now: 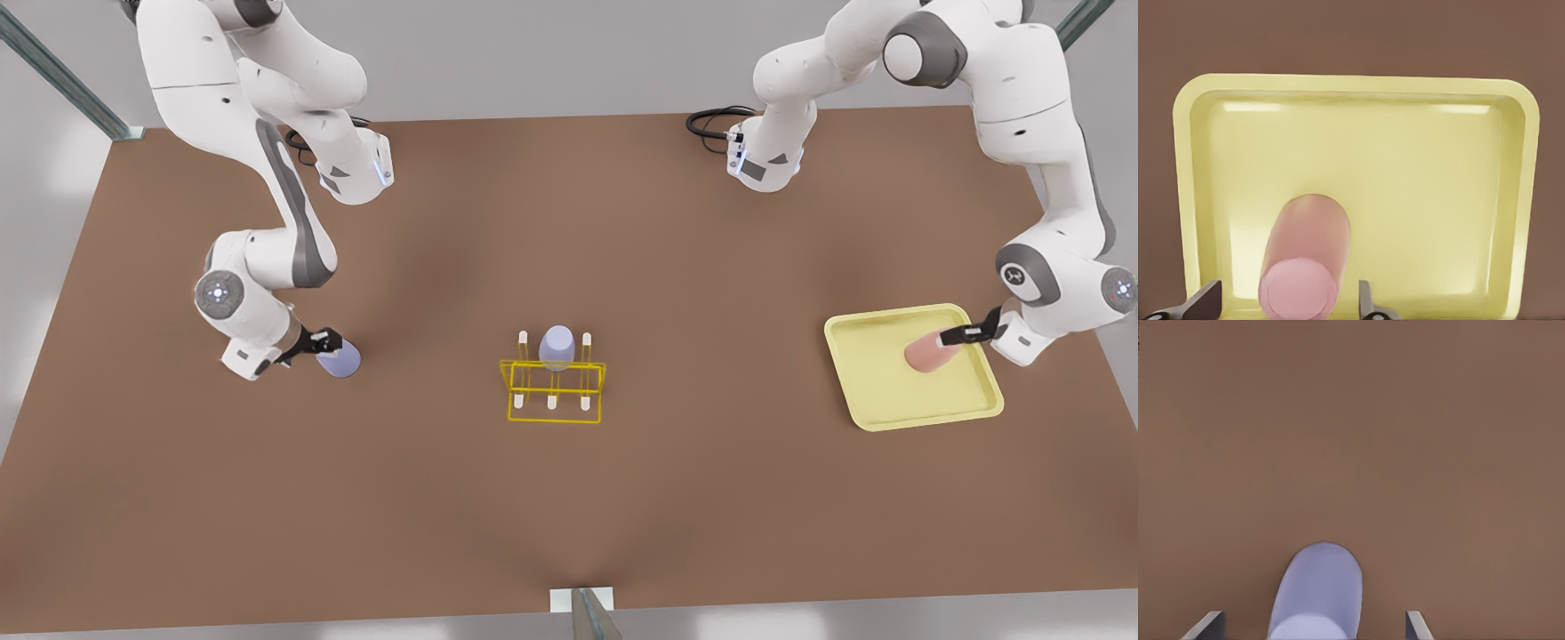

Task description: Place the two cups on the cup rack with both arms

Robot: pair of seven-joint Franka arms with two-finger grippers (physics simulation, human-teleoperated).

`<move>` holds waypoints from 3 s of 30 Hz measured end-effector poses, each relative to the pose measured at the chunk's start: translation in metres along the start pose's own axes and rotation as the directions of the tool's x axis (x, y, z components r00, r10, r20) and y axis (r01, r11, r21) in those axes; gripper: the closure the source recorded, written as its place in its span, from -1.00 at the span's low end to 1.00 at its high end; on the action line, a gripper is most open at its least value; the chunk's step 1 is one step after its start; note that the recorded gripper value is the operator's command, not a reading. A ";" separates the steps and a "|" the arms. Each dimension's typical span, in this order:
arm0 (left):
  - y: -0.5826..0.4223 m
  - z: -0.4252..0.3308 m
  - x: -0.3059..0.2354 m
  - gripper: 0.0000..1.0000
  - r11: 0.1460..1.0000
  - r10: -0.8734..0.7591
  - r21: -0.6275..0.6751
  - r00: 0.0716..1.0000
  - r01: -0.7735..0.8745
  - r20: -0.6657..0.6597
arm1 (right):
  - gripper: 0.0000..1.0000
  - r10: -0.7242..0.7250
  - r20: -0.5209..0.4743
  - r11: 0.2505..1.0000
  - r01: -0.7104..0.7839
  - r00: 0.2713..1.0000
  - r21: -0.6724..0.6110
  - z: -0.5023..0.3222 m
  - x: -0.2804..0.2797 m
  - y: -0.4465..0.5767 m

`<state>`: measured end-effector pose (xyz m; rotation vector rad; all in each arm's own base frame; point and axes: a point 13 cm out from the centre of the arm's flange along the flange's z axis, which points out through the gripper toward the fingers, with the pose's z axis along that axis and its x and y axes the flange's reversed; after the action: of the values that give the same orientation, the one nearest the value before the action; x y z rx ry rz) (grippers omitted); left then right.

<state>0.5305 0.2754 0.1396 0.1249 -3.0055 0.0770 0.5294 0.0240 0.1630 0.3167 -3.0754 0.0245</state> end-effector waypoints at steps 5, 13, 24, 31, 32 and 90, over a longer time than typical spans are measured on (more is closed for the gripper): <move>0.005 0.026 0.017 -1.00 0.997 0.075 -0.010 0.997 -0.075 -0.014 | -1.00 0.015 0.002 1.000 -0.015 1.000 0.002 0.031 0.020 0.013; 0.008 0.053 0.023 -1.00 0.986 0.162 -0.022 0.987 -0.163 -0.010 | -1.00 0.094 0.024 0.996 -0.094 0.995 0.002 0.042 0.027 0.014; 0.014 0.065 0.011 -1.00 0.974 0.222 -0.056 0.974 -0.220 0.041 | -1.00 0.186 -0.045 0.983 -0.186 0.982 0.001 0.076 0.040 0.012; 0.005 0.063 0.002 -1.00 0.972 0.231 -0.047 0.970 -0.228 0.073 | -1.00 0.221 -0.066 0.975 -0.221 0.973 0.004 0.086 0.045 0.010; 0.004 0.062 0.000 -1.00 0.972 0.231 -0.047 0.970 -0.228 0.079 | -1.00 0.225 -0.067 0.974 -0.225 0.972 0.005 0.087 0.045 0.010; -0.484 -0.082 -0.122 -0.68 0.807 0.590 -0.090 0.800 -0.583 0.108 | -0.61 -0.253 0.293 0.944 0.302 0.922 -0.134 -0.083 -0.166 0.303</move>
<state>0.7034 -0.1920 0.2263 -0.8505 -3.0430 0.0511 0.6339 0.3558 0.2346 0.8083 -3.2303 -0.3289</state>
